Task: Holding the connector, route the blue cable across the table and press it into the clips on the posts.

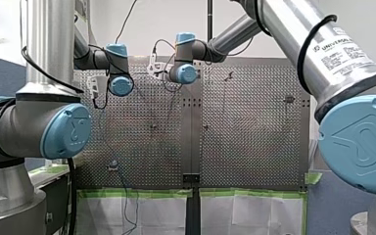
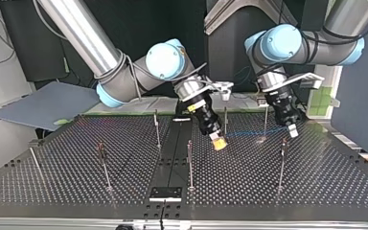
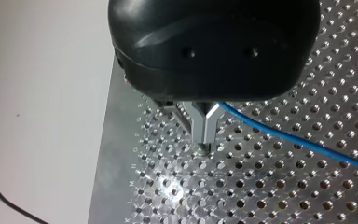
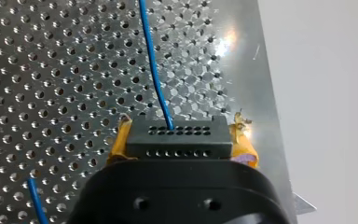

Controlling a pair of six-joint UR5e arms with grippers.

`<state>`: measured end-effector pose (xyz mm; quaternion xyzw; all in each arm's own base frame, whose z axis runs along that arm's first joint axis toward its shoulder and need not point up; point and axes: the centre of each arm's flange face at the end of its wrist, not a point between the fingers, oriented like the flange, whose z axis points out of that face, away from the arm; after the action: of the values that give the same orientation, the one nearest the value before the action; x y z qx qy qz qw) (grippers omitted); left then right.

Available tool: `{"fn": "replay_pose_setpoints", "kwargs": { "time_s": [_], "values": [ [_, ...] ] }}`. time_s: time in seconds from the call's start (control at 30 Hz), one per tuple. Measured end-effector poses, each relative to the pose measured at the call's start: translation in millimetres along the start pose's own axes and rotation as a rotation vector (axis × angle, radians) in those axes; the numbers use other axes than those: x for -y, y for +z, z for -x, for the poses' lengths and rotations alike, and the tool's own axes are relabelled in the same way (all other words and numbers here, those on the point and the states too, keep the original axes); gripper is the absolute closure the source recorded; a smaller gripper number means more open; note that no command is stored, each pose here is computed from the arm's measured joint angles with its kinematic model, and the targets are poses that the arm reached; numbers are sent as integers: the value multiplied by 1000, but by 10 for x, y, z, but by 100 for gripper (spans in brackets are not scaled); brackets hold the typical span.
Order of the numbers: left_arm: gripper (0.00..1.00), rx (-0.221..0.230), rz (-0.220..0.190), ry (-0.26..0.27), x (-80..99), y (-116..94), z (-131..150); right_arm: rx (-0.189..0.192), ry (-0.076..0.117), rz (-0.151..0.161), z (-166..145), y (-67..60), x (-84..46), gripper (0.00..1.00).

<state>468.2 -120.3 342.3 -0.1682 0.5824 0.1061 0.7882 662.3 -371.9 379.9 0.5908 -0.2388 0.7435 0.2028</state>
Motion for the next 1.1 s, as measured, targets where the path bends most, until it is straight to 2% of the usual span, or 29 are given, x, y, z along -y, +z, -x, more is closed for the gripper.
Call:
{"fn": "replay_pose_setpoints", "kwargs": {
  "time_s": [0.37,0.93,1.1],
  "values": [
    [100,15,-2,-10,-39,114,53,25,2,-9,219,41,11,100],
    [100,43,-21,-33,-120,359,140,4,2,-26,135,101,64,100],
    [100,36,-26,-28,-127,471,69,-6,1,-28,97,131,69,100]
  ]
}}
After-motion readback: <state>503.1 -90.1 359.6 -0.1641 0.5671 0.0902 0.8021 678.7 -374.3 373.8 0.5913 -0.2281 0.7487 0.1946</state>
